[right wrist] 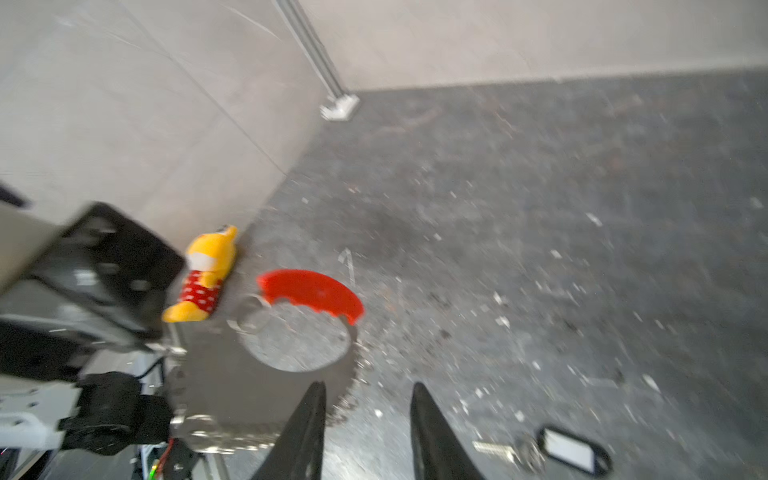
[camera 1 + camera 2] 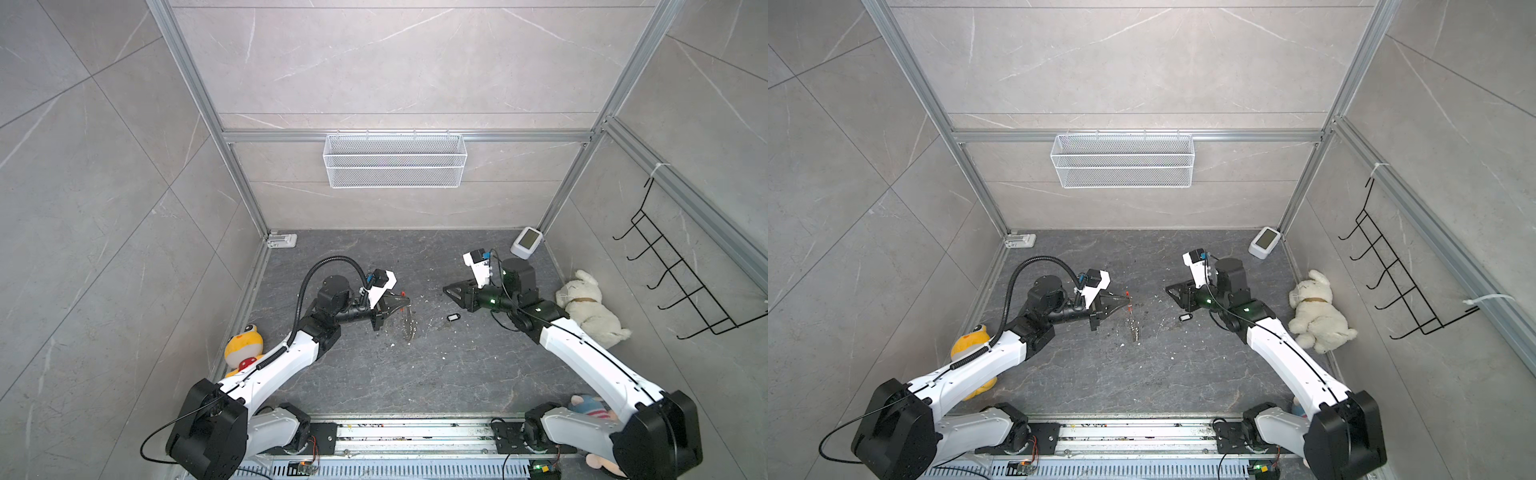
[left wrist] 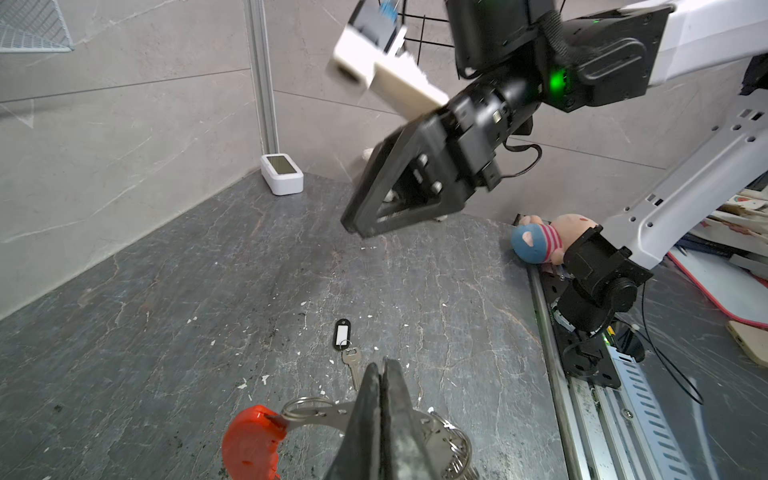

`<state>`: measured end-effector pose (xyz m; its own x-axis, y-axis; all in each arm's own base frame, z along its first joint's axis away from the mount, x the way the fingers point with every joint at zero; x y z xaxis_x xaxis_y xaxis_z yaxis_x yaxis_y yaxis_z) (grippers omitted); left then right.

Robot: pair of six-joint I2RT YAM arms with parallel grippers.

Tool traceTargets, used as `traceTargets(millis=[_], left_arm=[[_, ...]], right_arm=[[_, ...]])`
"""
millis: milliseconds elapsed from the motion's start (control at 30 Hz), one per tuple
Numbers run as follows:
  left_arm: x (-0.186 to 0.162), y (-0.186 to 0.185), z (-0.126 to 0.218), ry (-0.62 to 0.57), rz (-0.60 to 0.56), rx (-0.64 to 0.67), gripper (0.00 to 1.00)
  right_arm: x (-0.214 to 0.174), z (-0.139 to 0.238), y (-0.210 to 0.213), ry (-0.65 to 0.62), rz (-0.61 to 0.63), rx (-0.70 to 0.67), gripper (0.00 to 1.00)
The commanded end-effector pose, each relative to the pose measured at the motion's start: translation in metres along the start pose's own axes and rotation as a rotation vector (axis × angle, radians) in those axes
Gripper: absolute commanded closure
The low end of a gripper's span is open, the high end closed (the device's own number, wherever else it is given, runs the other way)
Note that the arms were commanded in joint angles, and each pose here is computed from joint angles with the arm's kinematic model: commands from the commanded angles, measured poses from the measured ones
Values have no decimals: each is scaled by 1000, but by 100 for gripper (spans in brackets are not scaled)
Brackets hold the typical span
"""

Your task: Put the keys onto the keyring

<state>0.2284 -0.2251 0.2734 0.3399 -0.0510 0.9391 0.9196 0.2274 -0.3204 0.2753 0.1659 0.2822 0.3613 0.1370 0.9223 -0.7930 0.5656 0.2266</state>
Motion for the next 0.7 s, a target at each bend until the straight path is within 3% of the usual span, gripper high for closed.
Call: traceTargets(millis=[0, 233, 667], left_arm=[[35, -17, 5, -75, -72, -97, 100], [49, -16, 10, -117, -53, -126, 100], [55, -13, 6, -116, -38, -131, 100]], right_arm=[[15, -16, 15, -72, 16, 231, 66], [18, -35, 43, -65, 24, 417, 72], [22, -29, 57, -91, 50, 455, 74]])
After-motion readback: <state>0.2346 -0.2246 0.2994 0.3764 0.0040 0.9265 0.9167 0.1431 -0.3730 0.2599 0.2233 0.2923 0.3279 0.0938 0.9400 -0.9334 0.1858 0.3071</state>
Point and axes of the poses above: each gripper's point midway between its finger pads, its own z axis back along the fingers, its own y axis along the line the jaws close on, x = y × z, the point moved 7 cm from there along z, back along the fingers, and after that the axes turned 15 degrees about z, right-handed, at the moved point
